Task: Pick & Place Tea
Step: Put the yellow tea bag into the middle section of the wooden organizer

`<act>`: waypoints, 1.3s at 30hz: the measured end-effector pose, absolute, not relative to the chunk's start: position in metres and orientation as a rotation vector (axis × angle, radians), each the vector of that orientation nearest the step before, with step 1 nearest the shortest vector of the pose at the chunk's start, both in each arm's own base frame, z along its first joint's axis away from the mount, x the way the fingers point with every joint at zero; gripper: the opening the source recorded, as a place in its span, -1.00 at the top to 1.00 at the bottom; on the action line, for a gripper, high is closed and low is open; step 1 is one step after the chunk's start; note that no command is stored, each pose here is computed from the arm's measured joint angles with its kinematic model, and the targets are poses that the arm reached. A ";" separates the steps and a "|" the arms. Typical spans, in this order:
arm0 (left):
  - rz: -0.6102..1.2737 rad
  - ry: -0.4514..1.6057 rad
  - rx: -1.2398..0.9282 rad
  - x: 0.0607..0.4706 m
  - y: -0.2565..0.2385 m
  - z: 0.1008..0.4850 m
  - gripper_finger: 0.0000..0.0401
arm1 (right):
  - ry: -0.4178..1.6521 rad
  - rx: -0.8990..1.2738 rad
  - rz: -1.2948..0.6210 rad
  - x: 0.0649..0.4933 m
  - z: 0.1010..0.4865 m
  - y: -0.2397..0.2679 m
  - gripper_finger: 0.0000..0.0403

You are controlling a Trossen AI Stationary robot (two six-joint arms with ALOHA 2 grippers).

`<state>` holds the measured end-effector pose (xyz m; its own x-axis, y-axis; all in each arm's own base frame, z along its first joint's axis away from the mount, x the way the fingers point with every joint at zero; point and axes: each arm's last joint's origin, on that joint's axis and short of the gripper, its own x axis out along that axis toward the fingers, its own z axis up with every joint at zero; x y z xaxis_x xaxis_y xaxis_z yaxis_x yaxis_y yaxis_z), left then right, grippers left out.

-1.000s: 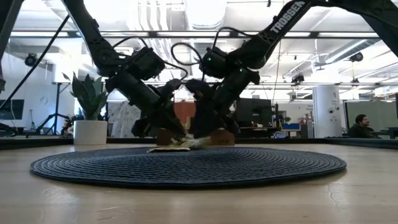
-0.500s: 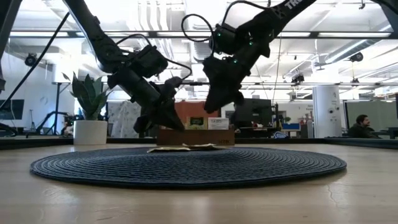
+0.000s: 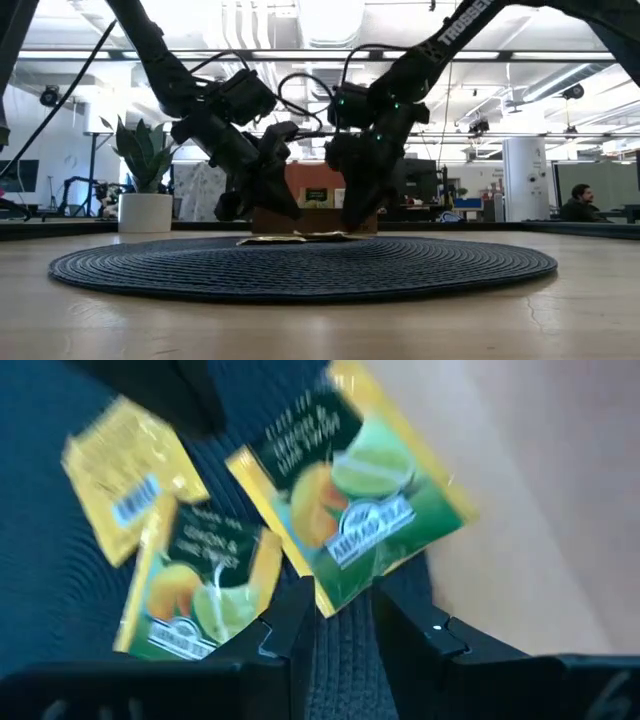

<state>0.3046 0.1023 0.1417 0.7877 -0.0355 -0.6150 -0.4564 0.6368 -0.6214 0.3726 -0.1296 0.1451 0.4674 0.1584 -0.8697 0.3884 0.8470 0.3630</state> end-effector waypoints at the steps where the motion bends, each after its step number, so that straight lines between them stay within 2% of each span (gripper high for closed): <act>1: 0.261 0.636 -0.860 0.305 0.102 0.141 1.00 | 1.101 0.574 -0.149 0.373 0.142 -0.129 0.50; 14: 0.368 0.660 -0.833 0.301 0.104 0.137 1.00 | 1.087 0.571 -0.122 0.381 0.139 -0.119 0.50; 21: 0.382 0.656 -0.826 0.301 0.104 0.137 1.00 | 1.057 0.613 -0.024 0.392 0.129 -0.104 0.50; 39: 0.408 0.627 -0.785 0.302 0.106 0.140 1.00 | 0.922 0.516 0.028 0.403 0.147 -0.108 0.50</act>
<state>0.3018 0.1059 0.1399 0.7466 0.1097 -0.6561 -0.5557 0.6452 -0.5244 0.4031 -0.1077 0.1473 0.6125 0.2399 -0.7532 0.1932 0.8785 0.4370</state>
